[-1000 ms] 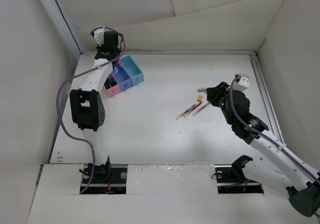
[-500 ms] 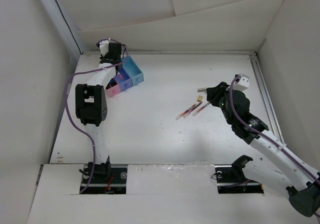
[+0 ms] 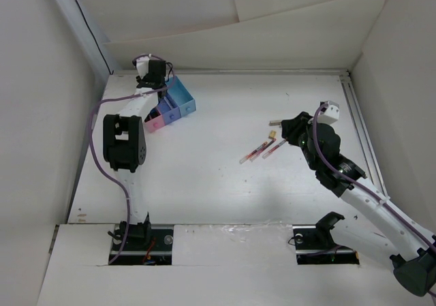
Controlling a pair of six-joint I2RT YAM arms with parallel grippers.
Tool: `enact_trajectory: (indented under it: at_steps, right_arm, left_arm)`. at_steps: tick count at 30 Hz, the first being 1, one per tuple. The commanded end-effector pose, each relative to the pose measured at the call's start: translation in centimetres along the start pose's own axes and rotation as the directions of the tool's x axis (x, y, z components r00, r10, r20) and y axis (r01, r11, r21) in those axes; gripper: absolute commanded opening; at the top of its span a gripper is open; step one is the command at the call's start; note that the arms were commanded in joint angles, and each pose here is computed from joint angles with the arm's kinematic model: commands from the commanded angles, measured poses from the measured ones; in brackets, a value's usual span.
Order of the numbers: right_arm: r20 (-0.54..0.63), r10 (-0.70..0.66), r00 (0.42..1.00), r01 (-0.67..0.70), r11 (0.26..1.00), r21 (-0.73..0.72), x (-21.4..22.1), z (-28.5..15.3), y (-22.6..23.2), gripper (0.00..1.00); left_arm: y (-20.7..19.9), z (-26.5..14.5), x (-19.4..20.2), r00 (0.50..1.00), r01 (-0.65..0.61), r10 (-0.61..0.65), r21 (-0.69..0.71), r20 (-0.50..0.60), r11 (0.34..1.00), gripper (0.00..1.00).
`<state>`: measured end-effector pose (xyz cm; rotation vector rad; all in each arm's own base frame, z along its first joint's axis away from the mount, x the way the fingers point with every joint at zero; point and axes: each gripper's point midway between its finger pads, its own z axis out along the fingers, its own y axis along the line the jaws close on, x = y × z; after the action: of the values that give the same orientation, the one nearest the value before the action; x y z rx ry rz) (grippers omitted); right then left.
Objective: Sort the stationery into containers
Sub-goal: Place the stationery into the container, then grab a piece of stationery with the left arm
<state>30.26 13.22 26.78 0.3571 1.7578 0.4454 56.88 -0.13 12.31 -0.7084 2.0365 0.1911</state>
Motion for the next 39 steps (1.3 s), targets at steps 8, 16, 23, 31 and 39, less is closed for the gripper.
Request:
enact_trajectory:
  at_steps: [8,16,23,31,39]
  right_arm:
    - [0.081,0.027,0.996,-0.025,1.000,-0.015,-2.4,-0.2,0.6,0.31]
    - [0.100,0.013,0.995,-0.023,0.994,0.108,-2.3,0.2,-1.6,0.04]
    - [0.152,0.051,0.987,-0.077,0.982,0.173,-3.3,-0.9,-3.2,0.04]
    - [0.159,0.037,0.987,-0.070,0.975,0.210,-3.0,-0.7,-4.0,0.02]
    - [0.137,0.028,0.990,-0.059,0.972,0.227,-2.3,0.1,-4.0,0.04]
  left_arm:
    - [-13.5,-15.1,-1.9,0.987,-0.106,0.055,0.360,0.149,0.927,0.22]
    - [-23.2,-28.5,14.0,0.952,-0.279,0.287,0.685,0.106,0.673,0.10]
    - [-24.0,-33.6,22.2,0.918,-0.267,0.394,0.808,0.048,0.525,0.10]
    - [-23.7,-37.5,28.0,0.859,-0.335,0.505,0.840,0.086,0.427,0.13]
    - [-23.7,-36.8,28.7,0.847,-0.360,0.521,0.833,0.104,0.420,0.21]
